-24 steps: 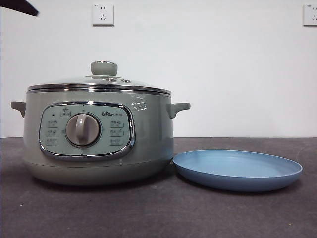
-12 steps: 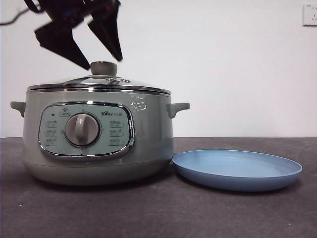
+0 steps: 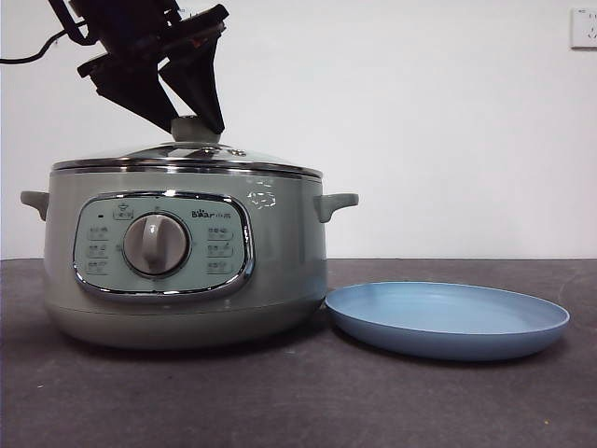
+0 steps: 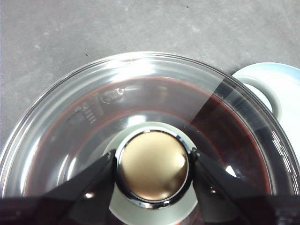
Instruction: Take the pumpkin out from the steamer,put the pumpkin in the blue plate,close the lid
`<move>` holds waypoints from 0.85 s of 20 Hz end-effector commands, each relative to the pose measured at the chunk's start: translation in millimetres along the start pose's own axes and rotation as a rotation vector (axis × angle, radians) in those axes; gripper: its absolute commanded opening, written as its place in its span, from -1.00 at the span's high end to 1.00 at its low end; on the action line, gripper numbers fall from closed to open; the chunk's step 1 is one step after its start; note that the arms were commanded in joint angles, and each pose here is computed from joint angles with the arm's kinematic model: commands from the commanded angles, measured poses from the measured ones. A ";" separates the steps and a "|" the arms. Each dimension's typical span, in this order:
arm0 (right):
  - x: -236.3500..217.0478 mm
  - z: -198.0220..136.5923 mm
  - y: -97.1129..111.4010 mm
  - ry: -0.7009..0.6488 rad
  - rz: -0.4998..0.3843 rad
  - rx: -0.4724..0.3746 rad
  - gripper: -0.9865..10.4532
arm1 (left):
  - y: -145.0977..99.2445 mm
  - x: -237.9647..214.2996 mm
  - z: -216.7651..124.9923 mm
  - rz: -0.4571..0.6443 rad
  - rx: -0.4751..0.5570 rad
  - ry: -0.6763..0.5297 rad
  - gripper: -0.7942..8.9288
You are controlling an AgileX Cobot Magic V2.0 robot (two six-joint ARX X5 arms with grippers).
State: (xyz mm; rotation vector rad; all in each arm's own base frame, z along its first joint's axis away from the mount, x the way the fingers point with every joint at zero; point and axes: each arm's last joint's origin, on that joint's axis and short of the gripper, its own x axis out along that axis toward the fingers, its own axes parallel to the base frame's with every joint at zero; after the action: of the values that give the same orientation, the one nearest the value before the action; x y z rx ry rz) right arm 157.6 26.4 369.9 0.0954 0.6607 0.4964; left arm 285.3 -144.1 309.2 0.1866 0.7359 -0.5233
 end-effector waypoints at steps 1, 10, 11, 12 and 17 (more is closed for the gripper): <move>-0.4 1.3 0.5 -0.006 0.000 0.001 -0.05 | -1.5 0.9 -0.1 -0.011 0.017 0.003 0.86; 1.7 3.9 0.0 -0.020 0.006 0.023 -0.05 | -2.3 -29.9 9.0 0.026 0.023 -0.107 0.85; 3.1 5.6 0.9 -0.030 0.013 0.026 -0.05 | -2.6 -37.9 10.2 0.035 0.024 -0.130 0.86; 4.9 7.4 2.3 -0.040 0.026 0.019 -0.05 | -2.8 -47.0 11.0 0.051 0.024 -0.154 0.85; 33.2 20.0 20.8 -0.044 0.189 -0.050 -0.05 | -3.8 -102.6 9.5 0.156 0.016 -0.280 0.86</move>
State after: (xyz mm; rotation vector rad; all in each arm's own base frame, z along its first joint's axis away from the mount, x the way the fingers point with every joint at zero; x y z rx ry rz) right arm 182.5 59.7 371.3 0.1095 0.5953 0.6829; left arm 228.7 -111.7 376.6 0.1822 0.5022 -0.3954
